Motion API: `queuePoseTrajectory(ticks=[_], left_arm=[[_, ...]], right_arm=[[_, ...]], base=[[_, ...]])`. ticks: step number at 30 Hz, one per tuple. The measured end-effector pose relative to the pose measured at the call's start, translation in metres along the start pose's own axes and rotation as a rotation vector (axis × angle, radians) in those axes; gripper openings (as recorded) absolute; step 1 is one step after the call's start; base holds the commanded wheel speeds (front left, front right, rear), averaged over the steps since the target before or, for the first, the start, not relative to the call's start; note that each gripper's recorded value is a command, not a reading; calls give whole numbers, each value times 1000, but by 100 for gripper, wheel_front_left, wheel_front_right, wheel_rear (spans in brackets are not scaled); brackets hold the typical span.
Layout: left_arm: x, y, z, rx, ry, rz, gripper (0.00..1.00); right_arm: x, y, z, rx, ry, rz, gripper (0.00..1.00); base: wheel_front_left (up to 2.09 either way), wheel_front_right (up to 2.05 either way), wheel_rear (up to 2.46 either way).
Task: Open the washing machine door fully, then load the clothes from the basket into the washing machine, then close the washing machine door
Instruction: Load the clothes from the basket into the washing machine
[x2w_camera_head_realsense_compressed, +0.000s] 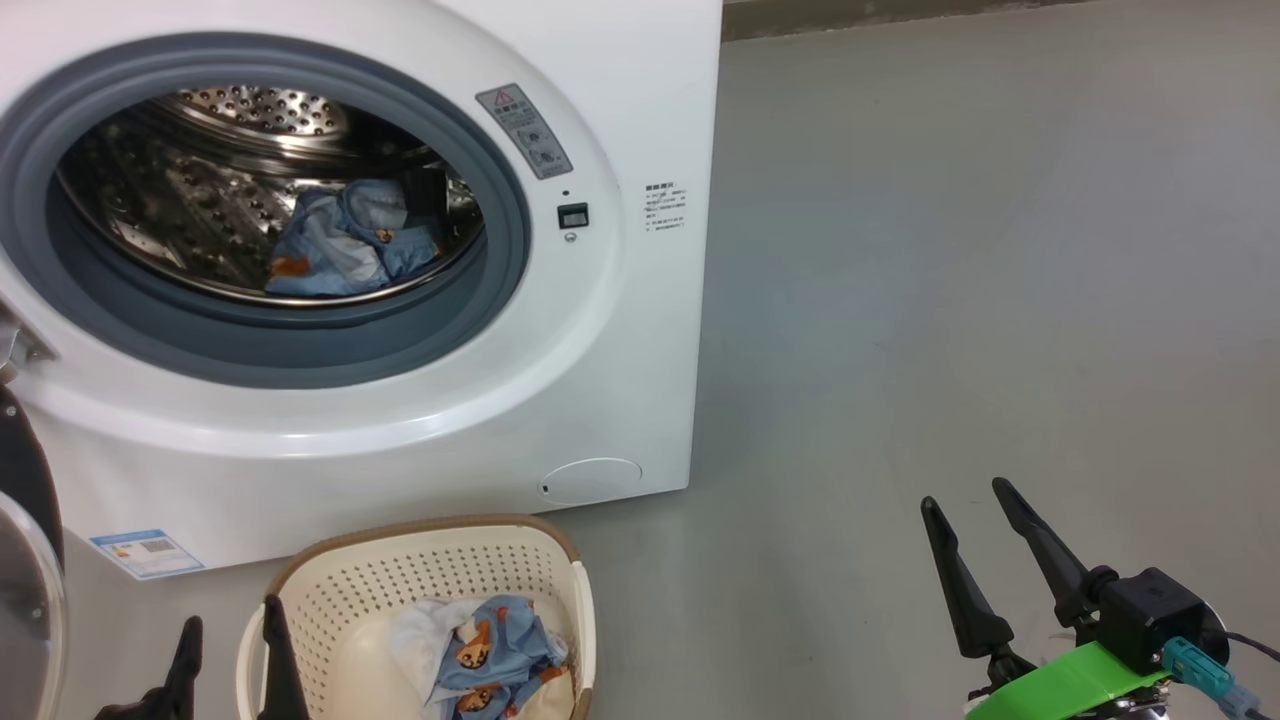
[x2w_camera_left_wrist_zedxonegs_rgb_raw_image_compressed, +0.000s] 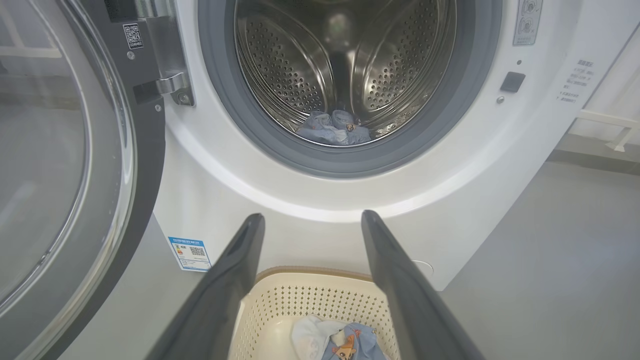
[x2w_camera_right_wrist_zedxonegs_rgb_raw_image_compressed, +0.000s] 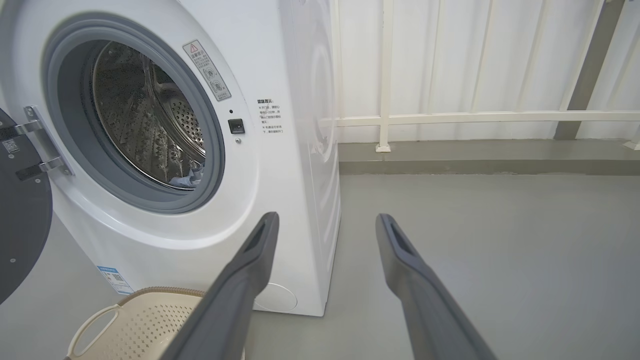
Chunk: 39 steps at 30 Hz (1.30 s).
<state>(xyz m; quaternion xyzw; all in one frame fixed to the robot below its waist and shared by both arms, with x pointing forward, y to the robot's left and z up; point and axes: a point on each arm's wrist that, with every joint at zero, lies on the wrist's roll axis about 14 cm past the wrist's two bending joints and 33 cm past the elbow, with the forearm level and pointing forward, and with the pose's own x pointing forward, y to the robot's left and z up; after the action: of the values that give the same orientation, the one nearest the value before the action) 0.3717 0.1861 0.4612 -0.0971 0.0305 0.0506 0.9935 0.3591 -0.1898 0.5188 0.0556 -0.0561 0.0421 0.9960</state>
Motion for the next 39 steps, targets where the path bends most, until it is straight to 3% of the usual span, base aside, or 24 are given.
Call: queuePoseTrajectory(ticks=[39], left_arm=[[-17, 6, 5, 5, -14, 37, 100]], right_arm=[[0, 7, 3, -8, -6, 32, 100]], base=[[0, 0, 0]])
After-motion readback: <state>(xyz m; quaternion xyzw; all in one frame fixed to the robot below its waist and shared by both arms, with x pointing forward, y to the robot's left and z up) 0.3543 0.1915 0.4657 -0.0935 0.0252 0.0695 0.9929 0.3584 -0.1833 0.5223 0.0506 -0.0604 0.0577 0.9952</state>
